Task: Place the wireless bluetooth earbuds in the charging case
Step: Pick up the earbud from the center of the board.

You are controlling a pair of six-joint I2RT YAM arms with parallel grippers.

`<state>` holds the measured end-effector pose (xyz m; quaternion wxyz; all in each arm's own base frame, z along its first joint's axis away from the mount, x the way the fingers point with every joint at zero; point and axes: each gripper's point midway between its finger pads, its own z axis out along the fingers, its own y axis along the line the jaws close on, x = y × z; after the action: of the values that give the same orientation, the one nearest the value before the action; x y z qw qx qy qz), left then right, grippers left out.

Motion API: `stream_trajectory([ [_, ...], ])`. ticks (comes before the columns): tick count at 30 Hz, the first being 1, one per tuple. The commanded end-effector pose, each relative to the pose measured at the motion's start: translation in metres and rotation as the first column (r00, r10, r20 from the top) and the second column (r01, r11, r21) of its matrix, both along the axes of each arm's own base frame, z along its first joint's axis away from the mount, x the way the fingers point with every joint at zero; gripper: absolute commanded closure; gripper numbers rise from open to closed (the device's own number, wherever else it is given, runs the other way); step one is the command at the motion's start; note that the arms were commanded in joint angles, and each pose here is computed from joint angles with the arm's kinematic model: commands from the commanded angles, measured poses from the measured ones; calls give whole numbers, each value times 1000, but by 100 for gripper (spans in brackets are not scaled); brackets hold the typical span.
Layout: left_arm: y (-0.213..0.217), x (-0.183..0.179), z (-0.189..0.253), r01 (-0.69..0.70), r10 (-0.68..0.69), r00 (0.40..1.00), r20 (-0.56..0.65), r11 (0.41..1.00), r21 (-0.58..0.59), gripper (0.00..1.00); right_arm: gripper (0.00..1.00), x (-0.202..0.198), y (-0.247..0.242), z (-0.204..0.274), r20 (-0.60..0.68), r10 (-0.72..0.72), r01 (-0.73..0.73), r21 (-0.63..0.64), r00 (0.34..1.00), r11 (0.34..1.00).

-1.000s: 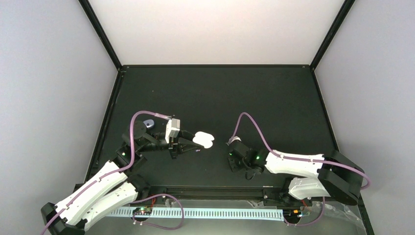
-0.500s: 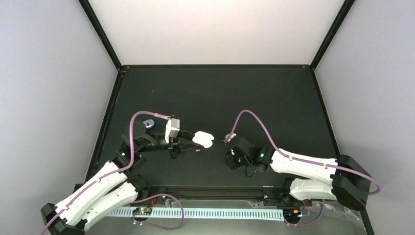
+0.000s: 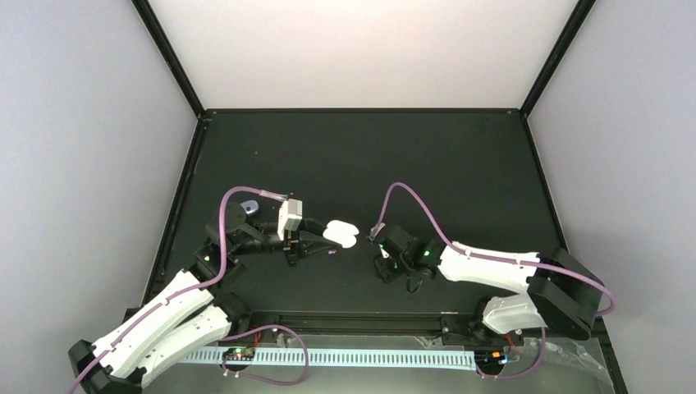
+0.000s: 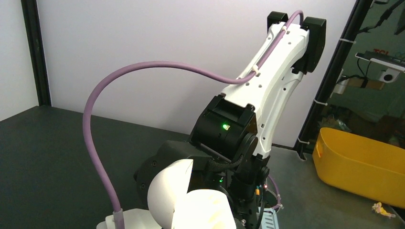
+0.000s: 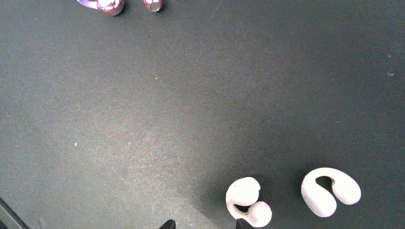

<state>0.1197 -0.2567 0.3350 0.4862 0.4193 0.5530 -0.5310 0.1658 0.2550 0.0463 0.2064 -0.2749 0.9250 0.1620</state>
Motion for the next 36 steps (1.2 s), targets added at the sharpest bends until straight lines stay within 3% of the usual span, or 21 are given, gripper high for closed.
stream_trajectory([
  [1,0,1,8,-8,9,1000,30,1000,-9,98,68,3,8,3,6,37,-37,28,999,999],
  [30,-2,3,6,-5,5,1000,26,1000,-2,98,65,18,-10,-18,-14,-20,19,-40,1000,999],
  [36,-2,5,5,-12,12,1000,23,1000,1,98,72,22,-14,-15,8,-45,45,-49,999,998],
])
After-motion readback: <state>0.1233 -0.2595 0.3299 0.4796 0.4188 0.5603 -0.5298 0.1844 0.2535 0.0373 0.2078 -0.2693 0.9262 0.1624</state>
